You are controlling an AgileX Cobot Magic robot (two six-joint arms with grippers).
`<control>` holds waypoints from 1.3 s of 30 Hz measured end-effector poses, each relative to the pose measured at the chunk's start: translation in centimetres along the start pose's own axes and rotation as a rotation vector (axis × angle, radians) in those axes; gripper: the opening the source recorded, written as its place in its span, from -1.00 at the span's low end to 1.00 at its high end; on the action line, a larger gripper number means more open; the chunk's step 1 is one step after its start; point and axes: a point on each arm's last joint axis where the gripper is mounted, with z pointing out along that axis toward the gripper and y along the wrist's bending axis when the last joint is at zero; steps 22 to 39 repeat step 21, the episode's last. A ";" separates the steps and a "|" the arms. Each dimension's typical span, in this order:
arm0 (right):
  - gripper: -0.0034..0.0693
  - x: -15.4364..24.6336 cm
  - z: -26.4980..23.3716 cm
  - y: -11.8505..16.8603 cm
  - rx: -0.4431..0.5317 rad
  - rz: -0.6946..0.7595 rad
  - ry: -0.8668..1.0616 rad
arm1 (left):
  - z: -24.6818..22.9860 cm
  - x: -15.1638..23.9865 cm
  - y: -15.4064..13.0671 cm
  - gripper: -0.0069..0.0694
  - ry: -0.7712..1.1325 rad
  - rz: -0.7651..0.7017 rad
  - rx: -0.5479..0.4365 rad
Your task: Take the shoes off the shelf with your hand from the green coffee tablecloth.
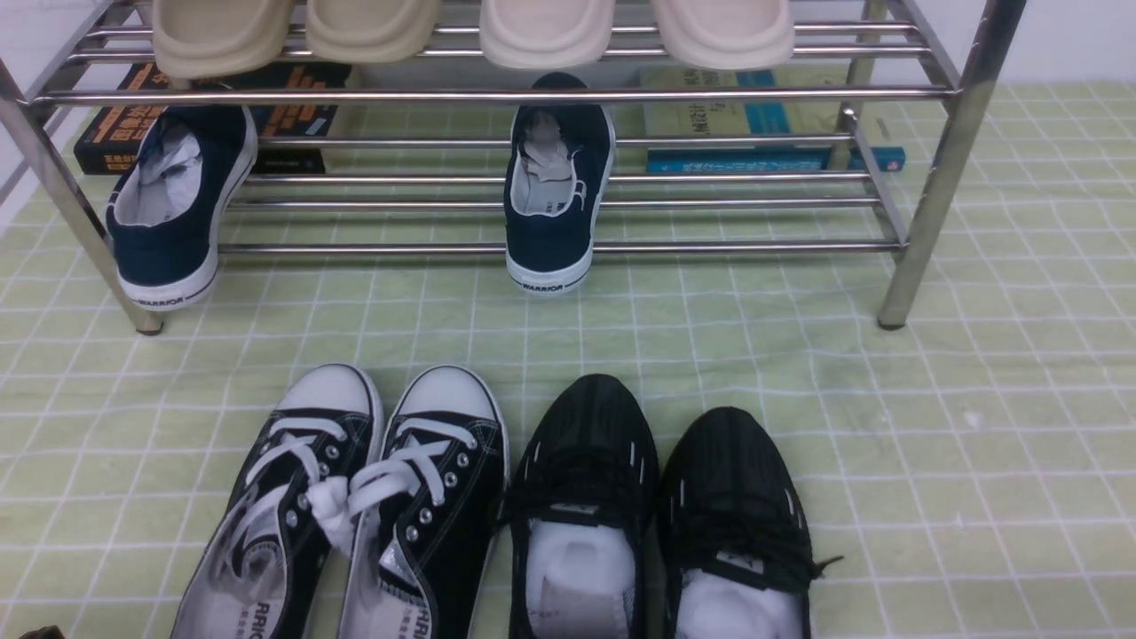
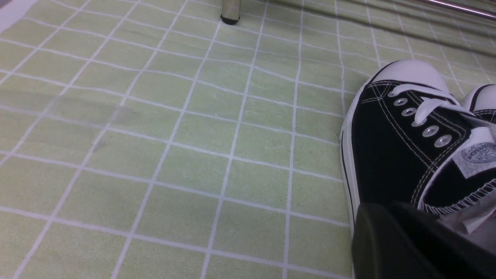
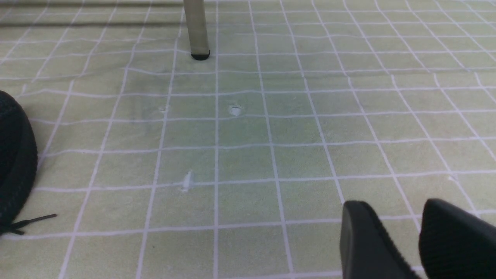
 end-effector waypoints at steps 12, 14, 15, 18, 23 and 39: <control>-0.25 0.0 0.0 0.0 0.000 0.000 0.000 | 0.0 0.0 0.0 -0.62 0.000 0.000 0.000; -0.25 0.0 0.0 0.0 0.000 0.000 0.000 | 0.0 0.0 0.0 -0.62 0.000 0.000 0.000; -0.25 0.0 0.0 0.0 0.000 0.000 0.000 | 0.0 0.0 0.0 -0.61 0.000 0.000 0.000; -0.25 0.0 0.0 0.0 0.000 0.000 0.000 | 0.0 0.0 0.0 -0.60 0.000 0.000 0.000; -0.25 0.0 0.0 0.0 0.000 0.000 0.000 | 0.0 0.0 0.0 -0.59 0.000 0.000 0.000; -0.25 0.0 0.0 0.0 0.000 0.000 0.000 | 0.0 0.0 0.0 -0.59 0.000 0.000 0.000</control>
